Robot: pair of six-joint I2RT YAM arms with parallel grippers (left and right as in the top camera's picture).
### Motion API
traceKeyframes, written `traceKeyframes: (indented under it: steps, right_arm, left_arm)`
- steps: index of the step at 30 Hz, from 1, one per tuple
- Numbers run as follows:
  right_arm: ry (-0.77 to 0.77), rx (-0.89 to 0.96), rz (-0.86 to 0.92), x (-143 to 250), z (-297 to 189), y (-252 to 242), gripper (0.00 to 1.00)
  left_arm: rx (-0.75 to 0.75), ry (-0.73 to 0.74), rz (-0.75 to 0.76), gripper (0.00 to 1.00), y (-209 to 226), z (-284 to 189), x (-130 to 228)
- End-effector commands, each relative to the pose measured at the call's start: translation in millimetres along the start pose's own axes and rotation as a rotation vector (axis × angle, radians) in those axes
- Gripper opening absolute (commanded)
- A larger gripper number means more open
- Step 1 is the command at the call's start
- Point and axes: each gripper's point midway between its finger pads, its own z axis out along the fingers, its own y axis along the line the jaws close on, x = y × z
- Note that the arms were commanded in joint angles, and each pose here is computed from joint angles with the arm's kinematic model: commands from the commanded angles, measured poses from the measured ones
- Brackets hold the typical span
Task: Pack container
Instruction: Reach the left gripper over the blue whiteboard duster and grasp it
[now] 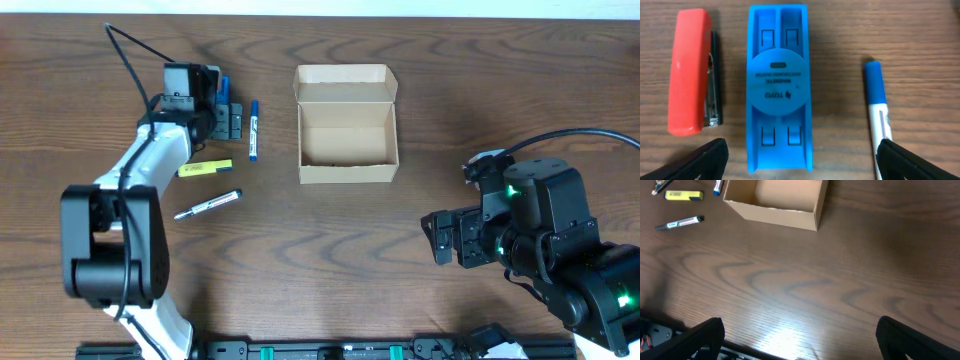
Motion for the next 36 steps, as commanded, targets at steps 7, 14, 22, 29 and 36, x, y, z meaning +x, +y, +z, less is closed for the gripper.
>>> traceKeyframes:
  steps: [7, 14, 22, 29, 36]
  right_arm:
    - [0.002, -0.001, 0.0, 0.5, 0.2, 1.3, 0.99]
    - [0.002, -0.001, 0.0, 0.5, 0.2, 1.3, 0.99]
    - [0.002, -0.001, 0.0, 0.5, 0.2, 1.3, 0.99]
    - [0.002, -0.001, 0.0, 0.5, 0.2, 1.3, 0.99]
    - [0.002, -0.001, 0.0, 0.5, 0.2, 1.3, 0.99]
  left_arm:
    - [-0.062, -0.032, 0.009, 0.95, 13.0, 30.3, -34.6]
    - [-0.06, 0.017, -0.01, 0.96, 14.0, 56.0, -37.3]
    - [-0.054, 0.067, -0.038, 0.96, 13.4, 68.0, -25.3]
    - [-0.054, 0.1, -0.04, 0.71, 14.1, 69.2, -16.4]
    - [-0.053, 0.126, -0.038, 0.5, 11.8, 61.4, -18.7]
